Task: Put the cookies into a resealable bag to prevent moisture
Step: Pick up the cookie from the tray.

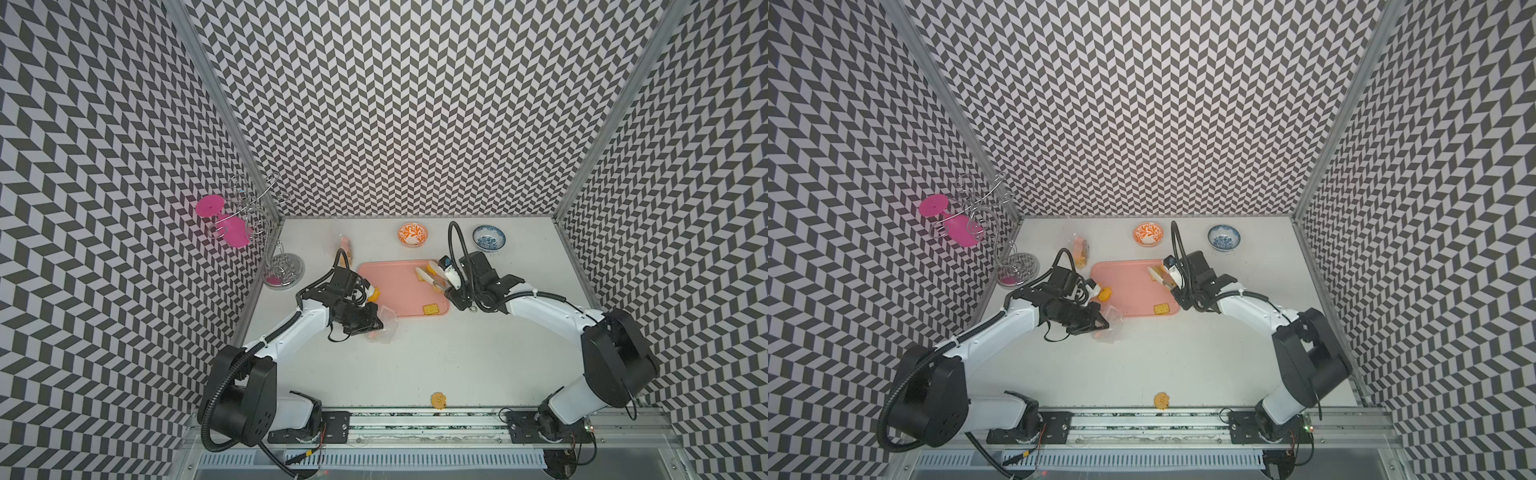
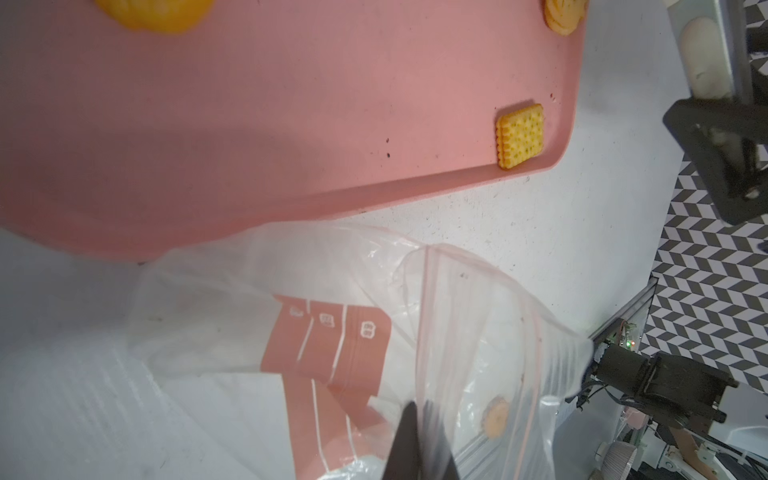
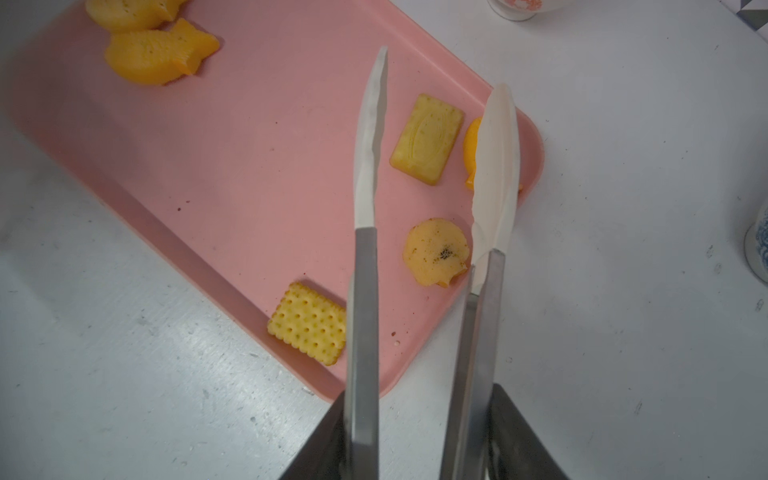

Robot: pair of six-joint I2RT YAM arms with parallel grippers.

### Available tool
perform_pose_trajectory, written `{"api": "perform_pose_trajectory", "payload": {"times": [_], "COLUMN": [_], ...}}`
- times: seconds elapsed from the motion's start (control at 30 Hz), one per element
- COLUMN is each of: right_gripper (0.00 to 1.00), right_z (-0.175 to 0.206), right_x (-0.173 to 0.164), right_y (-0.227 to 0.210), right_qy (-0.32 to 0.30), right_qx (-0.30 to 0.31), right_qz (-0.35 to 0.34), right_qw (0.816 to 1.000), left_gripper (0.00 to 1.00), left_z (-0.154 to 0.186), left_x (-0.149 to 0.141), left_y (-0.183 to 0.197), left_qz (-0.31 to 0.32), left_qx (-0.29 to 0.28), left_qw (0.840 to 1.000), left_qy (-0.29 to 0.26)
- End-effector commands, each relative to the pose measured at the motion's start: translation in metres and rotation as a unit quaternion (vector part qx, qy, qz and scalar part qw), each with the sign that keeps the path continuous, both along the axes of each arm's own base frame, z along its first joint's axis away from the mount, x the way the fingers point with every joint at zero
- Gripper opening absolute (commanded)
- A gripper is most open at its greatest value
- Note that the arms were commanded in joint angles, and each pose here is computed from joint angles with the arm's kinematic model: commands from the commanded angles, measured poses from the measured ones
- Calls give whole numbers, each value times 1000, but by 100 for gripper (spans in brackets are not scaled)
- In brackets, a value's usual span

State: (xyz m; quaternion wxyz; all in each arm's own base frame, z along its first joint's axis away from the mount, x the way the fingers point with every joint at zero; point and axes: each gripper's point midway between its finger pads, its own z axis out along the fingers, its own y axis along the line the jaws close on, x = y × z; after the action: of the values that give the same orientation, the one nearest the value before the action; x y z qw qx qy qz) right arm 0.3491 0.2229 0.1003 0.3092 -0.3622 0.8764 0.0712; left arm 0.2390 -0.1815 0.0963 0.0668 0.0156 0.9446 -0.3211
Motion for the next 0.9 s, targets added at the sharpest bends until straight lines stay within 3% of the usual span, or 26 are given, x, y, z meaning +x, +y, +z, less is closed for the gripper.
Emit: {"api": "perform_pose_trajectory", "payload": {"times": [0.0, 0.87], "right_gripper": [48, 44], "right_z": [-1, -22], "right_x": [4, 22], "right_y": [5, 30], "right_qy": [5, 35], "right_qx": [-9, -72], "right_qz": [-3, -19], "right_qw": [1000, 997], "left_gripper": [0, 0], "left_z": [1, -1], "left_x": [2, -2], "left_y": [2, 3], "left_qz": [-2, -3], "left_qx": [2, 3], "left_qw": [1000, 1000], "left_qy": [-4, -4]}}
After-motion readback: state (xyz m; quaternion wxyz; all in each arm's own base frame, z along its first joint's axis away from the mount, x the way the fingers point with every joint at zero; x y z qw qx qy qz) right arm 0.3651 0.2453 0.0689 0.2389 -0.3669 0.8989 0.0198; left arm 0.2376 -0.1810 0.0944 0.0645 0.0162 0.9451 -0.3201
